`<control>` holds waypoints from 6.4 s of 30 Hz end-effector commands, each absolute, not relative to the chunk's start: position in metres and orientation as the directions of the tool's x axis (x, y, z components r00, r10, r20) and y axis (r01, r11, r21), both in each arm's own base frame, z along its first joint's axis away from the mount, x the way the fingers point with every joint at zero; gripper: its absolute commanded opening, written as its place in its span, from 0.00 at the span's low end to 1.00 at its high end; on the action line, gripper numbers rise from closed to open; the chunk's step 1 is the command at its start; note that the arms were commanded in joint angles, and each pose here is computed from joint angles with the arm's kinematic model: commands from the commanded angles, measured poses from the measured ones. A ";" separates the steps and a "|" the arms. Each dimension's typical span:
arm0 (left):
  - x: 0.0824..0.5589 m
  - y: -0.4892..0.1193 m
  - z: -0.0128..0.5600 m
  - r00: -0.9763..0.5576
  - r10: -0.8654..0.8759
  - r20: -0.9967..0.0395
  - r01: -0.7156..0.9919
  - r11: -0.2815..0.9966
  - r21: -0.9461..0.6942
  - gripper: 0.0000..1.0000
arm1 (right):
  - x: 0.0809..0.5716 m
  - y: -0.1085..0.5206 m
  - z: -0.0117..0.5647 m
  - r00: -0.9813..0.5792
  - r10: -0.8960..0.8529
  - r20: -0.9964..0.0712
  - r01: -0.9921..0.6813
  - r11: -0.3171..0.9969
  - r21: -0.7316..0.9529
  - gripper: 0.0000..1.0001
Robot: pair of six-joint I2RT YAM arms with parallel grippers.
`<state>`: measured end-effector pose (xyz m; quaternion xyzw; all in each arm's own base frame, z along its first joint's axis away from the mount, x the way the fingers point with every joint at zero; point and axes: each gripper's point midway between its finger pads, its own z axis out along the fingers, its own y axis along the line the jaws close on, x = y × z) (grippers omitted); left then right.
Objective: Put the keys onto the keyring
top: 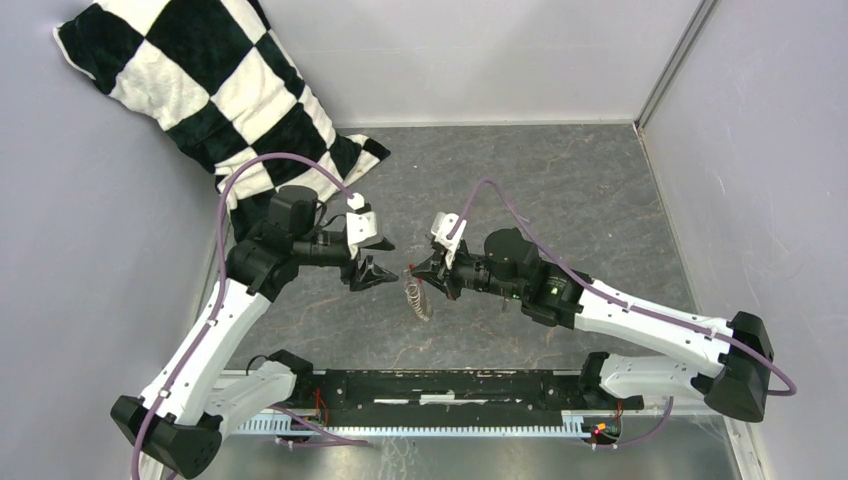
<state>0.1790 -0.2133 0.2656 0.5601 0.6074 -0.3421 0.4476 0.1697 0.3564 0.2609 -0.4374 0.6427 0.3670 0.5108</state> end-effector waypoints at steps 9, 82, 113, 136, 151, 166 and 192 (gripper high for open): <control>0.153 -0.222 0.273 0.043 0.349 -0.936 0.998 0.032 0.058 0.52 | 0.169 0.365 0.299 -0.078 -0.151 -0.986 -0.879 0.476 -0.003 0.00; 0.108 -0.248 0.405 0.340 -0.121 -0.933 0.916 -0.180 0.357 0.02 | 0.117 0.326 0.379 0.093 0.163 -0.982 -0.994 0.066 -0.084 0.34; 0.115 -0.256 0.409 0.223 -0.139 -0.965 0.958 -0.152 0.243 0.02 | 0.111 0.333 0.412 0.054 0.289 -0.956 -0.998 0.026 -0.049 0.16; 0.137 -0.242 0.342 0.347 0.130 -0.929 0.937 -0.098 0.336 0.40 | 0.144 0.338 0.362 0.048 -0.110 -0.993 -0.990 0.130 -0.062 0.01; 0.125 -0.241 0.338 0.343 0.124 -0.931 0.931 -0.175 0.320 0.25 | 0.133 0.346 0.362 0.066 -0.112 -0.991 -0.997 0.035 -0.071 0.01; 0.128 -0.240 0.333 0.352 0.140 -0.925 0.930 -0.162 0.329 0.27 | 0.125 0.353 0.366 0.069 -0.087 -0.994 -0.997 -0.028 -0.067 0.01; 0.124 -0.238 0.324 0.385 0.122 -0.915 0.917 -0.162 0.364 0.02 | 0.135 0.353 0.364 0.020 -0.093 -0.995 -0.999 0.039 -0.024 0.29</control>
